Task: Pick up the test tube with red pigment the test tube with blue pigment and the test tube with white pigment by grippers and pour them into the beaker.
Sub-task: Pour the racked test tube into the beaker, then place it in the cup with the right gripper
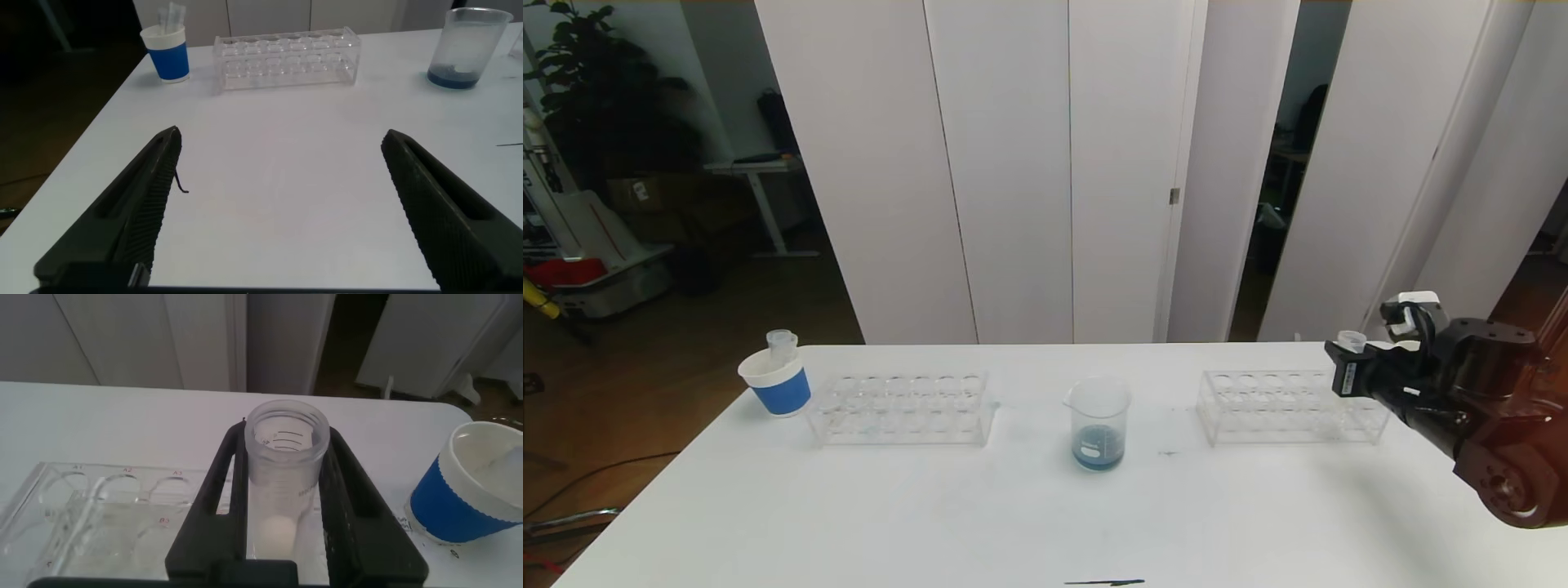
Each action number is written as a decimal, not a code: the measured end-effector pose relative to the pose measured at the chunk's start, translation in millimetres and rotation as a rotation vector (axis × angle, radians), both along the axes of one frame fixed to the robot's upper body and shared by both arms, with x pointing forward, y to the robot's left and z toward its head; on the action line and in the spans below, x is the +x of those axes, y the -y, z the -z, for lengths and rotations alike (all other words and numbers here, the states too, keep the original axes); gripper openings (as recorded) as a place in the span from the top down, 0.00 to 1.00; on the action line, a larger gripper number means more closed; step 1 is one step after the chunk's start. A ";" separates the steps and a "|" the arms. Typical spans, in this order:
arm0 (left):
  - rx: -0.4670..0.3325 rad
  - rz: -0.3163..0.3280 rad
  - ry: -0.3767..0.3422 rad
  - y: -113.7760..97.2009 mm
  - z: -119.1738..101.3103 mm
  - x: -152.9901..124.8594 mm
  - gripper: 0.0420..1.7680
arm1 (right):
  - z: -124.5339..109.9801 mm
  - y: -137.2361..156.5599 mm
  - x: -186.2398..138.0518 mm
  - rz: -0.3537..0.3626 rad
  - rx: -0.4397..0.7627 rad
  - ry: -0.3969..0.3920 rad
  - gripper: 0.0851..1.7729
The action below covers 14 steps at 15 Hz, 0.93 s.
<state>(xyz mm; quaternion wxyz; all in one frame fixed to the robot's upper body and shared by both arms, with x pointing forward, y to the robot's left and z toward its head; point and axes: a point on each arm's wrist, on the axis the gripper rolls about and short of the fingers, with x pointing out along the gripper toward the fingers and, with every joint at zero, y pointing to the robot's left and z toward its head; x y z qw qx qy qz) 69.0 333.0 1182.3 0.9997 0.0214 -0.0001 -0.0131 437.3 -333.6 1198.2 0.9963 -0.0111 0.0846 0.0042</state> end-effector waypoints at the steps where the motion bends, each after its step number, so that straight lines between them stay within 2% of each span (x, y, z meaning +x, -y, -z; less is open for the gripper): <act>1: 0.000 0.000 0.000 0.0 0.0 0.0 0.01 | -6.7 -0.9 1.6 -0.005 0.001 0.014 0.70; 5: 0.000 0.000 0.000 0.0 0.0 0.0 0.01 | -37.6 -2.9 15.1 -0.014 -0.001 -0.019 0.70; 7: 0.000 0.000 0.000 0.0 0.0 0.0 0.01 | -66.6 -7.8 29.3 -0.028 0.000 -0.016 0.70; 9: 0.000 0.000 0.000 0.0 0.0 0.0 0.01 | -98.6 -16.3 43.4 -0.072 0.005 -0.004 0.70; 12: 0.000 0.000 0.000 0.0 0.0 0.0 0.01 | -138.6 -36.6 61.3 -0.244 0.022 0.050 0.70; 14: 0.000 0.000 0.000 0.0 0.0 0.0 0.01 | -149.5 -56.5 73.4 -0.388 0.029 0.100 0.70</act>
